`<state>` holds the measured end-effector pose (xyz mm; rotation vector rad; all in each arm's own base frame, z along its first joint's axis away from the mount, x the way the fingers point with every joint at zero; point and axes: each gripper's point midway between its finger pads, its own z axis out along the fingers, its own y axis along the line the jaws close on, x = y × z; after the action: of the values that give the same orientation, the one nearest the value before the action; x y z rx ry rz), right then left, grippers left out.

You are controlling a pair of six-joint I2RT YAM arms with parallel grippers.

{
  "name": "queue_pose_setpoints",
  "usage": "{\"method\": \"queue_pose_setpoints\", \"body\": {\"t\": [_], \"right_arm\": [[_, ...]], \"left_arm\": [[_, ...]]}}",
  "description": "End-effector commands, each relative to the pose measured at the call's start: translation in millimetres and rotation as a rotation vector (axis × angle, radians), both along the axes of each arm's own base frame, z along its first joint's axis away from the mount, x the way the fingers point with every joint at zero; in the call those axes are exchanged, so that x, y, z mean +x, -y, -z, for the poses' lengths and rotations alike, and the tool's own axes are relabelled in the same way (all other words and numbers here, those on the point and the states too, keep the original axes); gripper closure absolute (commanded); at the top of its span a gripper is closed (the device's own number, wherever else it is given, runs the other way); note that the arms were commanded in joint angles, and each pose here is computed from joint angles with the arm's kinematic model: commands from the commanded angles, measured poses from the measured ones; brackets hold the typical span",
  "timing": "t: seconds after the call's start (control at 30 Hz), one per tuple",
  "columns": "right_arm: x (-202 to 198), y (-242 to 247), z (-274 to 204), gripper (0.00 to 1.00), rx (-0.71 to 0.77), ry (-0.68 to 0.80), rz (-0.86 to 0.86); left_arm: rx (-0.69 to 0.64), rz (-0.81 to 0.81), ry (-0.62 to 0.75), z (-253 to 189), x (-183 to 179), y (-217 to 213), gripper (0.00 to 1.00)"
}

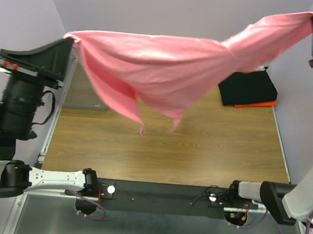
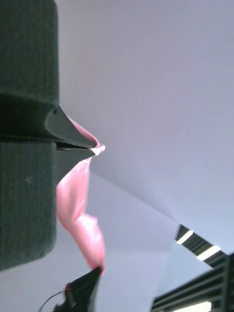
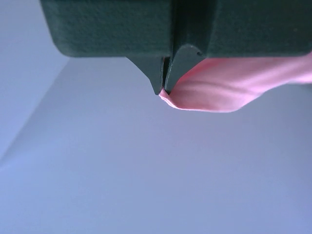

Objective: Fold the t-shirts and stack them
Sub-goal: Flatten the tshirt out

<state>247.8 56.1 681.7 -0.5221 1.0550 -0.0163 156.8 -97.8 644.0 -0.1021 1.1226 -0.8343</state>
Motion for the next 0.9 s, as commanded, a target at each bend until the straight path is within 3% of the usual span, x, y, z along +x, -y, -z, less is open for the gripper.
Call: {"method": "queue_pose_setpoints", "body": {"t": [0.0,0.13,0.23,0.33,0.47,0.57,0.6,0.67,0.7,0.8,0.87], "right_arm": [[-36,33,-41,0.99,0.131,0.136,0.166],[-82,40,-73,0.99,0.198,0.271,0.193],[-93,46,-80,0.99,0.22,0.304,0.219],[-91,49,-80,0.99,0.227,0.306,0.234],[-52,42,-58,0.99,0.203,0.205,0.196],[9,30,-6,0.99,0.17,0.027,0.133],[45,21,34,0.99,0.152,-0.088,0.086],[78,14,79,1.0,0.142,-0.205,0.04],[106,8,123,0.99,0.135,-0.31,0.007],[142,3,193,0.99,0.13,-0.448,-0.027],[171,0,262,0.99,0.143,-0.57,-0.05]], "left_arm": [[0.067,-0.071,0.118,-20,0,-4,1.0],[0.077,-0.049,0.203,-32,-9,-5,1.0],[0.073,-0.043,0.249,-34,-14,-7,1.0],[0.045,-0.04,0.29,-35,-19,-10,1.0],[0.028,-0.13,0.213,-12,-6,-22,1.0],[-0.002,-0.237,0.077,26,11,-38,1.0],[-0.006,-0.26,0.041,45,15,-39,1.0],[-0.002,-0.321,-0.057,76,25,-40,1.0],[0.046,-0.325,-0.105,101,33,-22,1.0],[0.175,-0.383,-0.213,159,56,13,1.0],[0.216,-0.28,-0.244,195,80,54,1.0]]}}
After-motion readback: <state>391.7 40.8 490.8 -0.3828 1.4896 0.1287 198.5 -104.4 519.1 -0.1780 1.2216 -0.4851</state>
